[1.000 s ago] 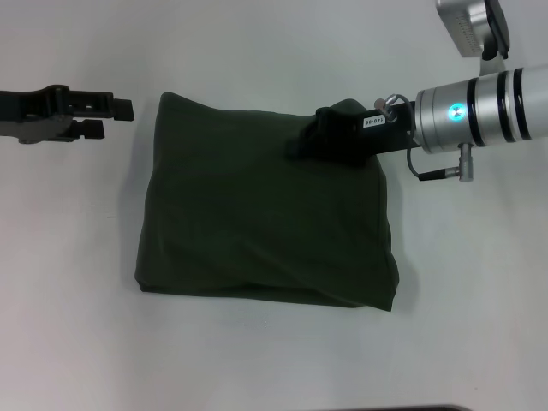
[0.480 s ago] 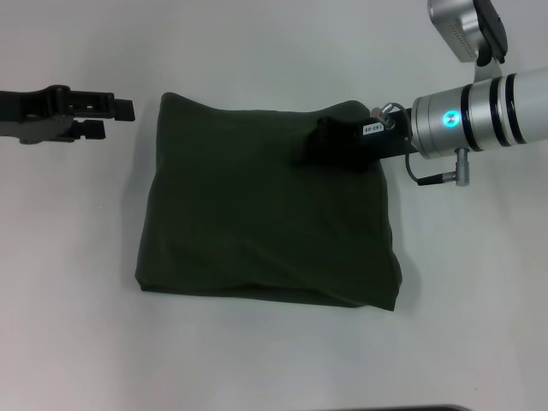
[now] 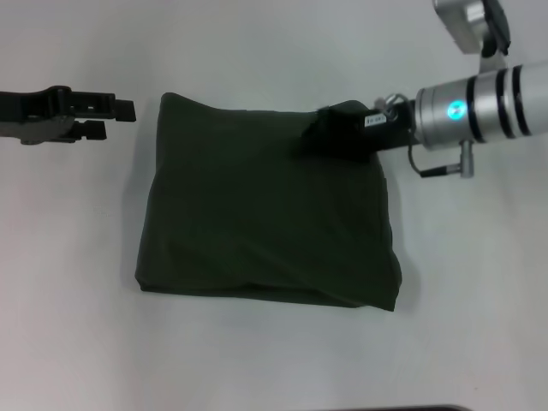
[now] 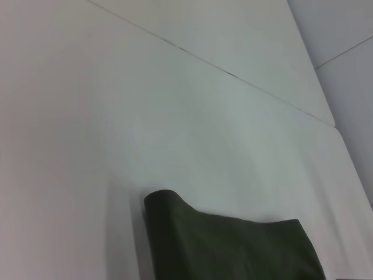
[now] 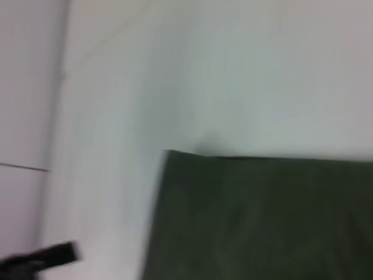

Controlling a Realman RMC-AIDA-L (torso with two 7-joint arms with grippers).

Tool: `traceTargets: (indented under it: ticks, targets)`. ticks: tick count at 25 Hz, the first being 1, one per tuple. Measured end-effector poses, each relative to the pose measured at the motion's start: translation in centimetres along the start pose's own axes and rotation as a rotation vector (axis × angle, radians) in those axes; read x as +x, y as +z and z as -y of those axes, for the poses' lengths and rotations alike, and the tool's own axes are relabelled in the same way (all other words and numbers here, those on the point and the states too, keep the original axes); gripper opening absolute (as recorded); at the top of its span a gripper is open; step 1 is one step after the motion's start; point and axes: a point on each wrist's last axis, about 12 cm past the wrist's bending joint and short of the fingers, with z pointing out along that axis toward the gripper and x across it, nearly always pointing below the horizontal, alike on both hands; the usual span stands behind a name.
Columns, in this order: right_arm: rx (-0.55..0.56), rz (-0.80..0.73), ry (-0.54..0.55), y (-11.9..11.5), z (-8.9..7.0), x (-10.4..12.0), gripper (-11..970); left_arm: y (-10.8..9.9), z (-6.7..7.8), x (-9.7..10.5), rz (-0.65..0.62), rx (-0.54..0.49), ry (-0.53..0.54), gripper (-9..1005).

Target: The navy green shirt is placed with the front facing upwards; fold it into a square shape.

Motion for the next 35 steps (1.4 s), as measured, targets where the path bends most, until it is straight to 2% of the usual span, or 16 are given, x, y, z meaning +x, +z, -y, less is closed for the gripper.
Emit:
traceTargets:
  ticks: [5,8,11,26,35]
  targets:
    - [-0.132,0.027,-0.001,-2.9,-0.8,-0.9,-1,0.0,0.1,0.1,-0.006,0.004,0.0,751]
    - [-0.161,0.05,0.018,-4.9,-0.2,-1.3,-1,-0.1,0.1,0.1,-0.007,0.005,-0.002,751]
    - [-0.147,0.057,0.039,-5.7,0.5,-1.3,-1,-0.1,0.0,0.1,-0.007,0.005,-0.005,751]
    - [0.01,0.009,0.047,-3.9,1.9,-0.5,0,-0.1,-0.1,0.2,-0.005,0.002,-0.014,751]
    - [0.069,0.004,0.026,-2.4,1.8,-0.5,0,-0.1,-0.2,0.4,-0.004,-0.001,-0.018,751]
